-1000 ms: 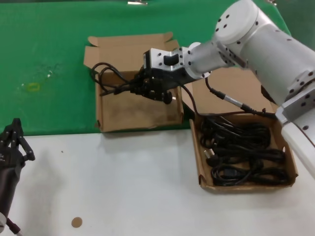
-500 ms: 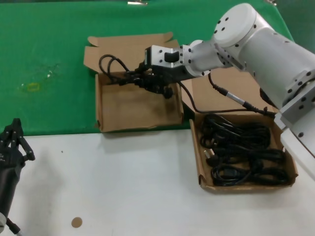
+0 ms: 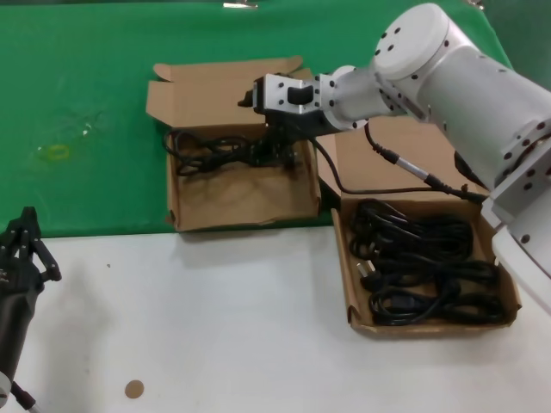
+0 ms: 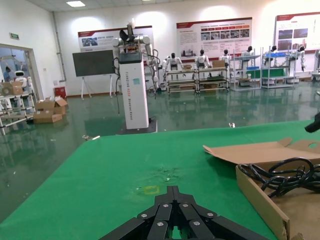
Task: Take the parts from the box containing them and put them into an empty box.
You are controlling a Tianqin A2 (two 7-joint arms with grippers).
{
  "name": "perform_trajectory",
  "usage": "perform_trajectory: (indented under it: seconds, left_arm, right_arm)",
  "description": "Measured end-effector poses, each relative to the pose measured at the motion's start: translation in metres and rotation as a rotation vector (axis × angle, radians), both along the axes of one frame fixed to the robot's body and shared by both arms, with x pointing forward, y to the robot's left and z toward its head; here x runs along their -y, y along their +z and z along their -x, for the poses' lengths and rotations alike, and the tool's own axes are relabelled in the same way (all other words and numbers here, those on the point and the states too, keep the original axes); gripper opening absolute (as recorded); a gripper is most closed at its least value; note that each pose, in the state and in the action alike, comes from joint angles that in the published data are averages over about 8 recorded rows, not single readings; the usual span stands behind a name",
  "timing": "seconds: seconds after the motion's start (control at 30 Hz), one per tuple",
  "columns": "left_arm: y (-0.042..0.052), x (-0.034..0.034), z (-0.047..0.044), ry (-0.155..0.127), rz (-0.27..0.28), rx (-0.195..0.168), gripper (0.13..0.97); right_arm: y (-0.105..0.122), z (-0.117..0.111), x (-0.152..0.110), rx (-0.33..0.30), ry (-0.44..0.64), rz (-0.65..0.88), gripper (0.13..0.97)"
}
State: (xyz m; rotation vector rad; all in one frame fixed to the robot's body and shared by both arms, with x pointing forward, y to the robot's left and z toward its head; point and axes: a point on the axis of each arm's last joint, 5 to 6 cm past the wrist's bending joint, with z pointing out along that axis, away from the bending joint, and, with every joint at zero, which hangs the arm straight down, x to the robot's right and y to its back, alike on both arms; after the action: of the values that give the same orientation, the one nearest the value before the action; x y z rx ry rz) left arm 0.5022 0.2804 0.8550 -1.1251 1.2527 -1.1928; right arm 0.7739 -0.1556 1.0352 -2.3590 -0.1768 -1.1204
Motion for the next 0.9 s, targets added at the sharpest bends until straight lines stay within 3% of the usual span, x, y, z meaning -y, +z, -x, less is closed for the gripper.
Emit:
perform_trajectory:
  seconds: [0.13, 0.47, 0.7, 0.9]
  left_arm:
    - [0.0, 0.0, 0.0, 0.0, 0.0, 0.0, 0.144]
    - [0.0, 0.0, 0.0, 0.0, 0.0, 0.0, 0.149]
    - [0.0, 0.0, 0.0, 0.0, 0.0, 0.0, 0.19]
    - [0.0, 0.0, 0.0, 0.0, 0.0, 0.0, 0.214]
  right_arm:
    - [0.002, 0.0, 0.001, 0.002, -0.001, -0.005, 0.431]
    - [-0.002, 0.0, -0.001, 0.002, -0.001, -0.023, 0.667]
    - [-0.03, 0.007, -0.009, -0.011, -0.008, -0.113, 0.823]
    - [-0.06, 0.018, -0.015, -0.024, -0.03, -0.225, 0.89]
